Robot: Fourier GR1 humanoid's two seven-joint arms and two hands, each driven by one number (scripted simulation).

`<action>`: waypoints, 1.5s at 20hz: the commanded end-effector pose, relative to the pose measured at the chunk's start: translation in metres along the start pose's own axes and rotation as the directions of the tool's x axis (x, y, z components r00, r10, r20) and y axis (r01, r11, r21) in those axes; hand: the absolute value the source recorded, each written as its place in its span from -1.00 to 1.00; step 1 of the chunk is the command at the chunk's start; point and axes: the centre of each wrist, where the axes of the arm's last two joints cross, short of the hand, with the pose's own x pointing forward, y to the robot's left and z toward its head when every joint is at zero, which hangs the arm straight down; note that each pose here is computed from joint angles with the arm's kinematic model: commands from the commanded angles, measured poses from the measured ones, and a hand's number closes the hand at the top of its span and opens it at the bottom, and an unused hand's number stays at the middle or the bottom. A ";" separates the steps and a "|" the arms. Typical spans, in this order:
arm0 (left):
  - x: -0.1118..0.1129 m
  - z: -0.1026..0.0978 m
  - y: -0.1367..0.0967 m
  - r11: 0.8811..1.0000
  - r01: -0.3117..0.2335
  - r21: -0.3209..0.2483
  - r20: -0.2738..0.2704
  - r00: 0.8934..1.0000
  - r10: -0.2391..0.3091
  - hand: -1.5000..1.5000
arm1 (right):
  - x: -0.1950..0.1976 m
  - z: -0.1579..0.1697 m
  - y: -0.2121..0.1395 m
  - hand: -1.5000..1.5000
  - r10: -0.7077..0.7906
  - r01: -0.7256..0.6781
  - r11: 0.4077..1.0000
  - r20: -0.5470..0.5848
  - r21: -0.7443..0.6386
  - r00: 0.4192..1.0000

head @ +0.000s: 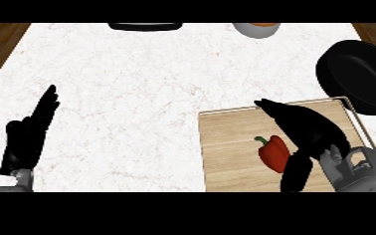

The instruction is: Pick the bell pepper from the tray and place it in the pot

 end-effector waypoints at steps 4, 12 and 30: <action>0.002 0.003 -0.002 1.000 0.013 0.010 0.002 1.000 -0.013 0.00 | 0.024 -0.023 0.020 -1.00 0.039 -0.036 0.999 -0.091 0.041 0.995; -0.005 0.012 0.003 1.000 -0.004 0.011 -0.011 1.000 0.004 0.00 | 0.015 -0.032 0.020 -1.00 0.081 -0.074 0.996 -0.135 0.056 0.987; -0.013 -0.003 0.006 1.000 -0.020 0.013 -0.017 1.000 0.021 0.00 | -0.003 -0.068 0.051 1.00 0.135 -0.132 0.989 -0.049 0.065 0.990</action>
